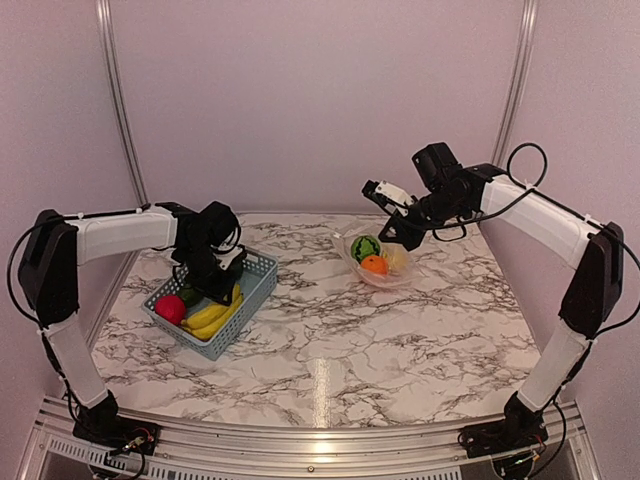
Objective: Place the food in the zip-top bag and seal the zipper
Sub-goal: Pick up the fake fruit from the bin, then place the fake fruit in the zipper food storage bag.
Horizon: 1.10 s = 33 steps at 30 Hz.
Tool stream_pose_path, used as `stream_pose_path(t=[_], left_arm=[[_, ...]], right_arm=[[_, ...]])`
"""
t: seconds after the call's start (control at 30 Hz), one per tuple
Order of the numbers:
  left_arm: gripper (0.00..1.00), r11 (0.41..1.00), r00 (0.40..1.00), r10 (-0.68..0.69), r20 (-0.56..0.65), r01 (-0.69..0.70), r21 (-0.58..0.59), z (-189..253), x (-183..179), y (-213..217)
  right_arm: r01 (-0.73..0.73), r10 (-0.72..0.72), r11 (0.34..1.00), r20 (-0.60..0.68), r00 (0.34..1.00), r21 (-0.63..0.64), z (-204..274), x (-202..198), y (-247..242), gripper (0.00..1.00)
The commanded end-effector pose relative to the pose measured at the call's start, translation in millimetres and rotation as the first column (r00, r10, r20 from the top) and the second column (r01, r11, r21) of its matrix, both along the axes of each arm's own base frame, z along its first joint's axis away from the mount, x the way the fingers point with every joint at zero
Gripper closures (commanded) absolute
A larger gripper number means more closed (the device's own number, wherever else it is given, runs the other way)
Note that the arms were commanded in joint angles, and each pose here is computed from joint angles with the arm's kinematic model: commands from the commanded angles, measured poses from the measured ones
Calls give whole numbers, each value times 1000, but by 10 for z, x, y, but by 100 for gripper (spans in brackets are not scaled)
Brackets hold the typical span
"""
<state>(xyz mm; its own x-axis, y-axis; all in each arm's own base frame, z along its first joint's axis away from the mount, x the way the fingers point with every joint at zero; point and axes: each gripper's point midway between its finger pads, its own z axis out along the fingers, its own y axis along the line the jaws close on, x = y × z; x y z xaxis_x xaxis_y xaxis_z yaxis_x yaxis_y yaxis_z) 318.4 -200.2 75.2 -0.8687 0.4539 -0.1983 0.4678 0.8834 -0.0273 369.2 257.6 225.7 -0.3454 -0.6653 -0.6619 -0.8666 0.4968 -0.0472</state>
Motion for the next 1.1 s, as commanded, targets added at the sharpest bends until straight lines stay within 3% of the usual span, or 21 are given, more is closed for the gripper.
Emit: stream_pose_path(t=[0.0,0.2,0.43,0.5,0.6,0.7,1.07], left_arm=[[89,998,984,57,169,-52,-35,605,181,67],[93,972,948,137,288,-72,-225,1265,301,-135],[99,873,869,223,443,24,-487,2120,358,-483],[100,816,846,223,484,110,-567,2379,294,-649],[100,672,764,253,593,302,-676,2926,99,-942],[100,568,711,321,625,384,-728,3253,-35,-1125],[100,257,746,352,565,503,-825,3737,-331,-1981]], right_arm=[[4,-4,1000,34,999,-10,198,15,-50,100],[12,-12,1000,27,1000,-13,293,42,-44,100],[25,-25,1000,13,1000,4,405,76,39,100],[19,-19,1000,9,1000,1,408,68,85,100],[4,-4,1000,14,1000,-7,436,41,161,100],[-9,9,1000,18,1000,-11,473,17,237,100],[10,-10,1000,31,999,20,676,67,374,100]])
